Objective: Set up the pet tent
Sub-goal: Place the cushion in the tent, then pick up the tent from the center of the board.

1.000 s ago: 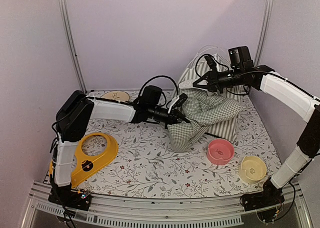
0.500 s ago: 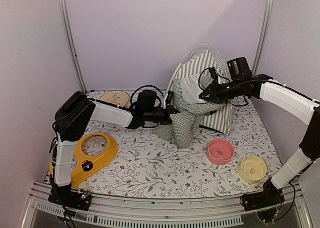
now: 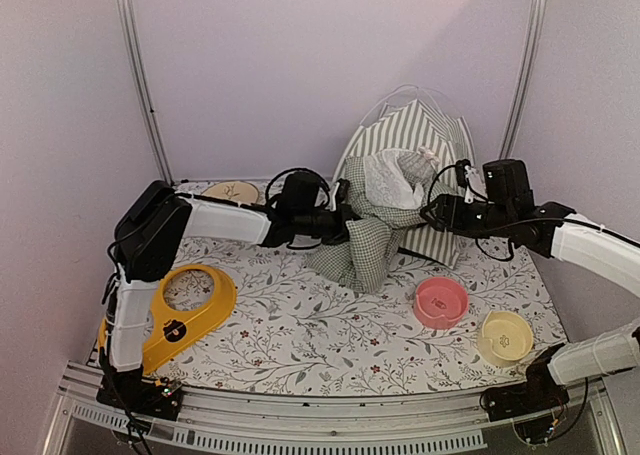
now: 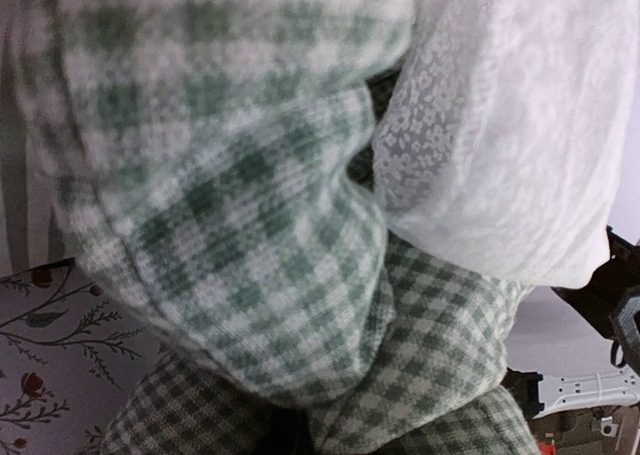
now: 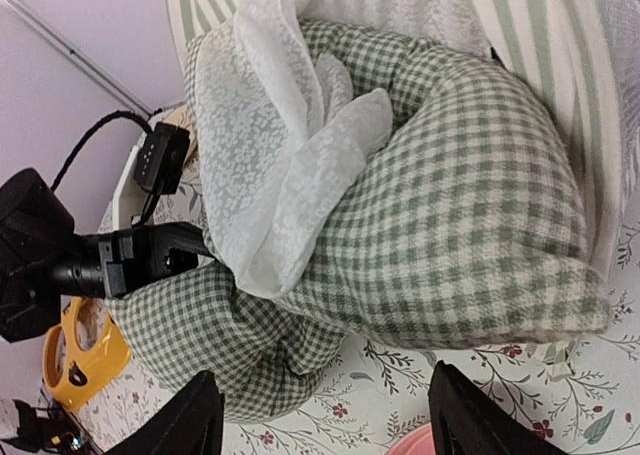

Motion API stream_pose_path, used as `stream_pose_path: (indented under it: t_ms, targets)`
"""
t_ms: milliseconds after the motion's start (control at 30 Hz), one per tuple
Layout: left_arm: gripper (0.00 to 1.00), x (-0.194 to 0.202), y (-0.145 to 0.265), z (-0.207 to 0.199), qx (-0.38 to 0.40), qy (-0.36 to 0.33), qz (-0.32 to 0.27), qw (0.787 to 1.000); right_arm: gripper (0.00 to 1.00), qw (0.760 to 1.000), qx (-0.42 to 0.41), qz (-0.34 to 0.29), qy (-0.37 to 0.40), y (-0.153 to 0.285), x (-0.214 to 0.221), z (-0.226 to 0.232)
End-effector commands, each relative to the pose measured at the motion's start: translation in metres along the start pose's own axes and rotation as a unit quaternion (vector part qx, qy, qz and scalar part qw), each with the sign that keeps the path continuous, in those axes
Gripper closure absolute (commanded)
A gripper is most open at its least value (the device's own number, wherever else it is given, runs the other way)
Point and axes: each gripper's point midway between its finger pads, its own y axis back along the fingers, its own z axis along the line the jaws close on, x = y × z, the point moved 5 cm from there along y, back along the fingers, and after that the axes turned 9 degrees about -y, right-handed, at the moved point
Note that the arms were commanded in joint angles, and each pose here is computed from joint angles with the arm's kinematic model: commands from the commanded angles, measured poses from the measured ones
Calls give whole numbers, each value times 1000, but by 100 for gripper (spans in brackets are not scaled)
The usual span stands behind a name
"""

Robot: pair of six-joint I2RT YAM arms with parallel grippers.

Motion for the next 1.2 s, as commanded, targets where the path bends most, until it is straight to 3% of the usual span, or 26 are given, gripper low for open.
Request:
stream_pose_path:
  t_ms: [0, 133, 200, 300, 367, 400, 467, 533, 633, 700, 867, 933, 1033, 1167]
  targets:
    - [96, 4, -4, 14, -28, 1, 15, 999, 22, 995, -28, -79, -60, -3, -16, 5]
    - [95, 3, -6, 8, -21, -22, 17, 999, 26, 992, -14, -90, -84, -30, -24, 2]
    - [95, 1, -7, 3, -5, -35, 14, 999, 39, 991, -4, -89, -97, -44, -27, 1]
    - [92, -3, -13, -7, 17, -59, 18, 998, 67, 990, -10, -102, -96, -61, -23, 16]
    - [92, -5, -21, -9, 32, -71, 30, 997, 77, 994, 14, -95, -56, -75, -21, 32]
    - [92, -7, -24, -11, 40, -80, 35, 995, 76, 995, 27, -93, -20, -82, -17, 42]
    - [86, -8, -29, -17, 60, -106, 46, 992, 61, 992, 73, -98, 42, -90, -10, 44]
    - [75, -5, -36, -19, 66, -130, 65, 987, 55, 991, 89, -84, 46, -98, -8, 29]
    - [56, -5, -32, -25, 39, -157, 70, 984, 66, 990, 113, -78, 22, -104, -16, -5]
    - [42, -11, -16, -35, 30, -173, 44, 983, 72, 988, 132, -77, 20, -109, -21, -22]
    - [27, -35, 34, -66, 8, -201, -34, 979, 73, 982, 165, -73, 52, -131, -31, -30]
    - [14, -36, 51, -70, -5, -208, -47, 977, 73, 979, 183, -64, 63, -138, -28, -38]
    - [14, -45, 77, -71, -55, -225, -71, 970, 70, 978, 186, -73, 63, -141, -40, -38]
    - [24, -65, 102, -30, -182, -221, -106, 952, 69, 978, 187, -72, 58, -138, -46, -44]
